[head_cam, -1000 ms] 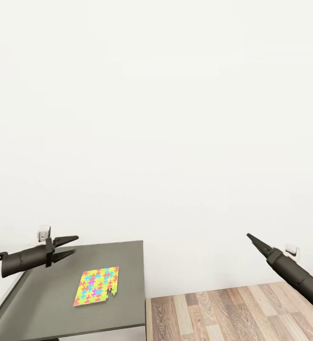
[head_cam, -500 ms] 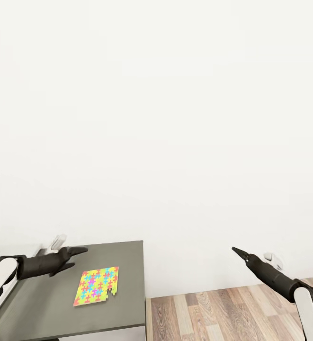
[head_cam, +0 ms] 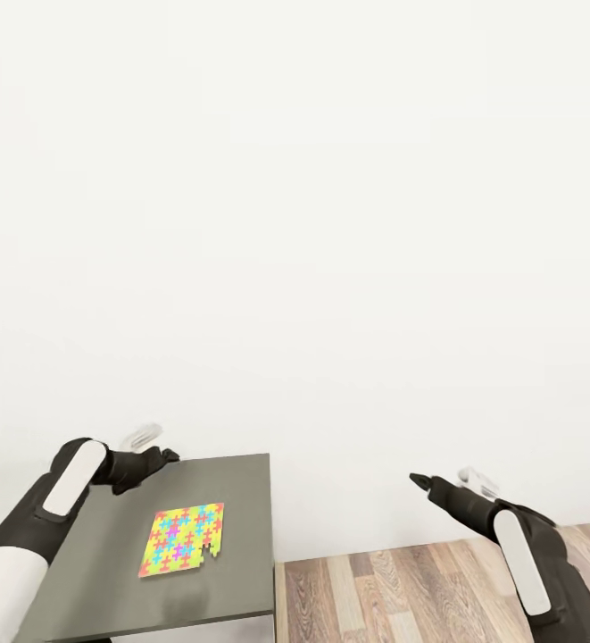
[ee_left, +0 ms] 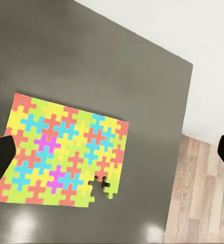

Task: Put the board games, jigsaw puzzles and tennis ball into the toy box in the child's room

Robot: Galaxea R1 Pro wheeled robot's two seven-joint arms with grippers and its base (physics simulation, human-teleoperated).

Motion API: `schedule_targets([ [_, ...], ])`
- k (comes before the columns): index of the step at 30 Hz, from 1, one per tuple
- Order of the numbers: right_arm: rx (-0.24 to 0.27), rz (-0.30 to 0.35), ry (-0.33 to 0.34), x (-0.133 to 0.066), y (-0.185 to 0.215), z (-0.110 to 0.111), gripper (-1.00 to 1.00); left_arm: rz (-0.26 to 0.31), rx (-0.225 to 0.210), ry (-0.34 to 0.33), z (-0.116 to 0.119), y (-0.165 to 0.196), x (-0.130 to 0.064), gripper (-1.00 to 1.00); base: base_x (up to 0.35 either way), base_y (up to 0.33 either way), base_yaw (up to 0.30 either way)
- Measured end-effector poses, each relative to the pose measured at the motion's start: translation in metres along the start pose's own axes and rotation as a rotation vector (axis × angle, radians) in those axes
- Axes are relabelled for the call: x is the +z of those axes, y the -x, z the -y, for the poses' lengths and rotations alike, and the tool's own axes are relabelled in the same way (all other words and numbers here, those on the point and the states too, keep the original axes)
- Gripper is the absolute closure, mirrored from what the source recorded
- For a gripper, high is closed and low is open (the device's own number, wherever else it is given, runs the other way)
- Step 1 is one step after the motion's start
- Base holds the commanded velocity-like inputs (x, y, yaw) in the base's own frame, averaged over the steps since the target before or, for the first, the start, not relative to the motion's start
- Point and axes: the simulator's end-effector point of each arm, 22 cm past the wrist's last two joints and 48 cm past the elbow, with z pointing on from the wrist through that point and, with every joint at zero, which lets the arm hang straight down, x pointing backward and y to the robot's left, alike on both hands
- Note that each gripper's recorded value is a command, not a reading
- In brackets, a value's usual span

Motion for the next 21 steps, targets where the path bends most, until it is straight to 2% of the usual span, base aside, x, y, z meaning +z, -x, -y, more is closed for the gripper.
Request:
schedule_targets([
  [3,-0.008,-0.001,-0.027,0.001,-0.001,0.003,-1.00,0.046,0.001,0.059,-0.005,0.006,0.009,-1.00,0.000,0.000,0.000],
  [8,-0.018,-0.004,-0.047,0.001,-0.002,0.006,-1.00,0.157,0.054,0.185,-0.024,0.024,0.014,-1.00,0.000,0.000,0.000],
  [12,-0.020,-0.006,-0.051,0.001,-0.002,0.007,-1.00,0.181,0.086,0.243,-0.033,0.022,0.022,-1.00,0.000,0.000,0.000],
  [15,-0.022,-0.007,-0.058,0.001,-0.003,0.007,-1.00,0.190,0.092,0.248,-0.023,0.021,0.030,-1.00,0.000,0.000,0.000],
  [17,-0.042,-0.013,-0.082,0.002,-0.005,0.009,-1.00,0.195,0.090,0.251,-0.018,0.022,0.034,-1.00,0.000,0.000,0.000],
  [20,-0.111,-0.031,-0.141,0.005,-0.012,0.010,-1.00,0.195,0.084,0.262,-0.019,0.021,0.039,-1.00,0.000,0.000,0.000],
  [21,-0.150,-0.037,-0.180,0.006,-0.014,0.011,-1.00,0.200,0.080,0.265,-0.020,0.021,0.040,-1.00,0.000,0.000,0.000],
])
